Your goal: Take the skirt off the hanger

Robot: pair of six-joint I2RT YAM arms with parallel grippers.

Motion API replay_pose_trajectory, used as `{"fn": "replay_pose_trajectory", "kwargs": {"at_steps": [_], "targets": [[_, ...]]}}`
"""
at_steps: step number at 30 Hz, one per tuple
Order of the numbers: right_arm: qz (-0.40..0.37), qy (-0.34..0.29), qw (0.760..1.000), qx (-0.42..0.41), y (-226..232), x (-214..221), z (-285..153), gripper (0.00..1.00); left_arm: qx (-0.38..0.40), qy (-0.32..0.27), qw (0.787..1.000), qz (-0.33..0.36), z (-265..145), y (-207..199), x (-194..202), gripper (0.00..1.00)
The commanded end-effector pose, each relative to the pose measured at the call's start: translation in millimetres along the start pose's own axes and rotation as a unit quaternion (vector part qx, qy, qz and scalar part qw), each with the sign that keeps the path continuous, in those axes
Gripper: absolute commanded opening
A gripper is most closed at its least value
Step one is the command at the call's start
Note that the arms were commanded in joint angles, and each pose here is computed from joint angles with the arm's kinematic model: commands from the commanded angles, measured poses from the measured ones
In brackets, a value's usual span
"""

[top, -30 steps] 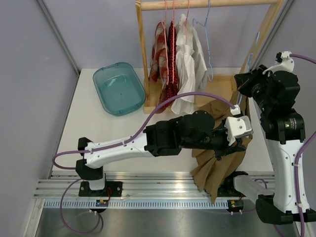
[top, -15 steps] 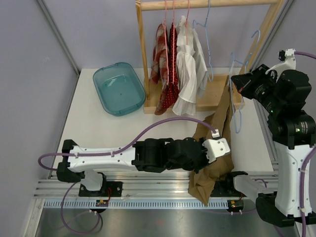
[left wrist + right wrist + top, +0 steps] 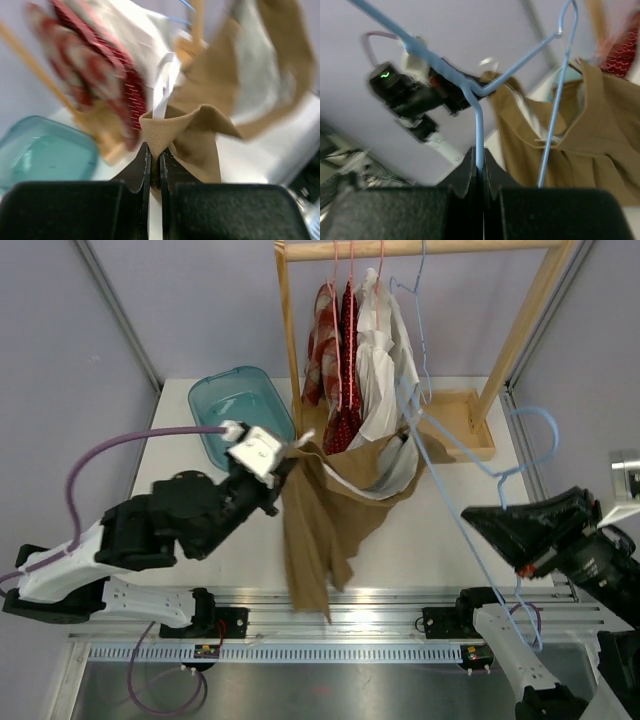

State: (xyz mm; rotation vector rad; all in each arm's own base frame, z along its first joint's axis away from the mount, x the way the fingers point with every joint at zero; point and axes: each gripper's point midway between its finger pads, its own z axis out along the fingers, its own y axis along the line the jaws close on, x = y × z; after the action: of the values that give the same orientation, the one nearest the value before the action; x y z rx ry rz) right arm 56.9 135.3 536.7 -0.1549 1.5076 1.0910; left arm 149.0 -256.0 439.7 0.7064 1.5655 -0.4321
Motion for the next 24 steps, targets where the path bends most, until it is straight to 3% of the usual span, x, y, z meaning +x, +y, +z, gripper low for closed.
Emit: {"fn": "replay_pose_trajectory", "kwargs": {"at_steps": [1,2,5,9,10,17,18,20,24], "targets": [[-0.039,0.065,0.972,-0.224,84,26,-37,0.00,-0.126,-0.106,0.986,-0.038,-37,78,-62,0.00],[-0.028,0.097,0.962,-0.252,84,40,-41,0.00,-0.140,-0.121,0.982,-0.039,-42,88,-69,0.00],[-0.051,0.105,0.948,-0.295,101,54,-65,0.00,-0.174,-0.153,0.973,-0.020,-52,110,-90,0.00],[-0.048,0.138,0.939,-0.311,98,70,-74,0.00,-0.206,-0.142,0.968,-0.006,-32,136,-98,0.00],[-0.048,0.143,0.938,-0.313,97,72,-75,0.00,-0.210,-0.116,0.971,0.010,-14,136,-90,0.00],[-0.037,0.147,0.953,-0.262,62,89,-62,0.00,-0.308,-0.089,0.947,-0.002,22,217,-95,0.00],[-0.038,0.138,0.959,-0.244,56,88,-57,0.00,-0.348,-0.109,0.931,-0.018,5,247,-110,0.00],[-0.043,0.136,0.968,-0.208,41,93,-54,0.00,-0.390,-0.096,0.916,-0.026,6,285,-106,0.00],[-0.056,0.124,0.979,-0.150,18,95,-49,0.00,-0.433,-0.114,0.893,-0.038,-2,320,-120,0.00]]}}
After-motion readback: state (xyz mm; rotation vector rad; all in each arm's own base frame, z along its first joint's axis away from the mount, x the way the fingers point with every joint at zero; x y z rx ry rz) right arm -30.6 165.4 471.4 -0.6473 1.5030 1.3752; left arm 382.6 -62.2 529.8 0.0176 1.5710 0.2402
